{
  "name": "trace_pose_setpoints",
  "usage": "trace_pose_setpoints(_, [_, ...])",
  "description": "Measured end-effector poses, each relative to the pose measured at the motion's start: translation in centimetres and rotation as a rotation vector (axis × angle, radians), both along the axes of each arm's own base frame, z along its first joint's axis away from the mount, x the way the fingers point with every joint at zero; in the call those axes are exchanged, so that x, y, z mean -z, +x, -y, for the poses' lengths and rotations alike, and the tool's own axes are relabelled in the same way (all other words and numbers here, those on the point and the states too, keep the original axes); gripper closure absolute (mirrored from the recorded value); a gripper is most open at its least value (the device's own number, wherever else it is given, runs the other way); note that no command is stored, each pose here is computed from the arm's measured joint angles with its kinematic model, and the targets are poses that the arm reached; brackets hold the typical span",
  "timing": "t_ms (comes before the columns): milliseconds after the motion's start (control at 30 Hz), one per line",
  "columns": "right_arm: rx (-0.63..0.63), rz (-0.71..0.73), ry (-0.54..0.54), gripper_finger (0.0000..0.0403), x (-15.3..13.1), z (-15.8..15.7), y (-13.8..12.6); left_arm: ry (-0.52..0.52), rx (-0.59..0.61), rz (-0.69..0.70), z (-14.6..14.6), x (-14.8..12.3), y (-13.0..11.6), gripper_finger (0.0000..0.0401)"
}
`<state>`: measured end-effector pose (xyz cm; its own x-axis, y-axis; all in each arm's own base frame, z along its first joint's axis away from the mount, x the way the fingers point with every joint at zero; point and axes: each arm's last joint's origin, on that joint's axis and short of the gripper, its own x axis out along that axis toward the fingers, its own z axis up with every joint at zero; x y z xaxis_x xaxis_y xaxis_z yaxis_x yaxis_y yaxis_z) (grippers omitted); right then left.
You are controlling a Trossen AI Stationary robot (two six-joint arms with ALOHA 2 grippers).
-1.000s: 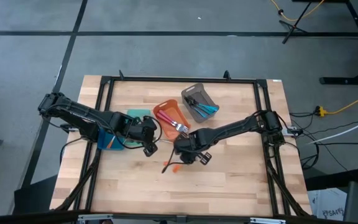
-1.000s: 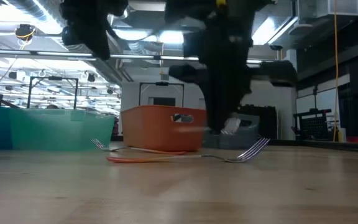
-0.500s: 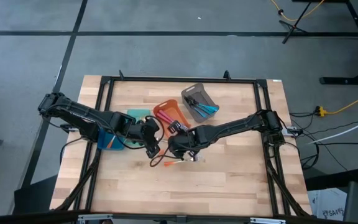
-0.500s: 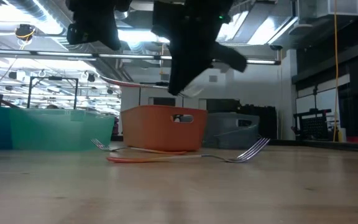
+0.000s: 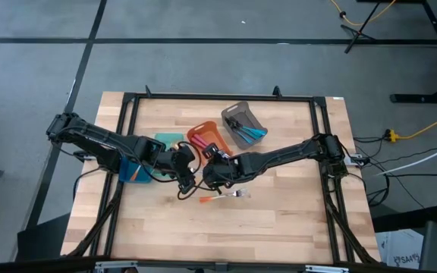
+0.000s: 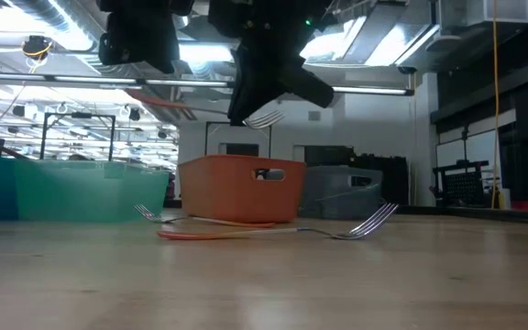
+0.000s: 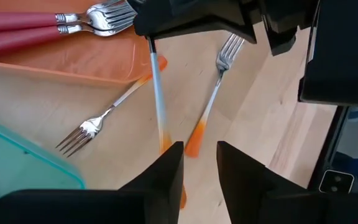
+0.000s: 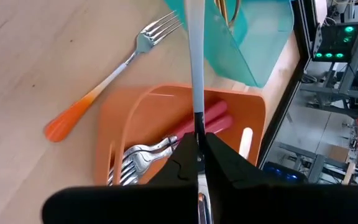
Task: Sort silverware by color (type)
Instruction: Put the orange fork into the blue bin
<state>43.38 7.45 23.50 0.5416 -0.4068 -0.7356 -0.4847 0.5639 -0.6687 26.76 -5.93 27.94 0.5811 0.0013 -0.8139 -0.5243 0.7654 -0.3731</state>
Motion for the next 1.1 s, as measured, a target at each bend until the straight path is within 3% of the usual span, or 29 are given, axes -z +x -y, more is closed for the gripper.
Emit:
trace_pose_setpoints(233, [-0.014, 0.022, -0.044, 0.0402, -0.2, -0.7, 0.1, -0.084, 0.060, -0.023, 0.3, 0.0, -0.1, 0.0310])
trace_pose_setpoints(367, [-0.075, 0.037, -0.112, 0.0402, -0.5, -2.2, 0.0, -0.110, 0.078, -0.032, 0.4, 0.1, -0.1, 0.0310])
trace_pose_setpoints(667, [-0.168, 0.029, -0.148, 0.0402, -0.5, -4.8, -0.6, -0.141, 0.069, -0.039, 0.4, 0.1, -0.1, 0.0313])
trace_pose_setpoints(900, [-0.140, 0.107, -0.291, 0.0402, -1.3, -5.1, -0.1, -0.164, 0.032, -0.041, 0.4, 0.1, -0.1, 0.0314])
trace_pose_setpoints(1100, [-0.120, 0.154, -0.310, 0.0402, -1.7, -5.2, 0.2, -0.164, 0.031, -0.041, 0.4, 0.1, -0.1, 0.0314])
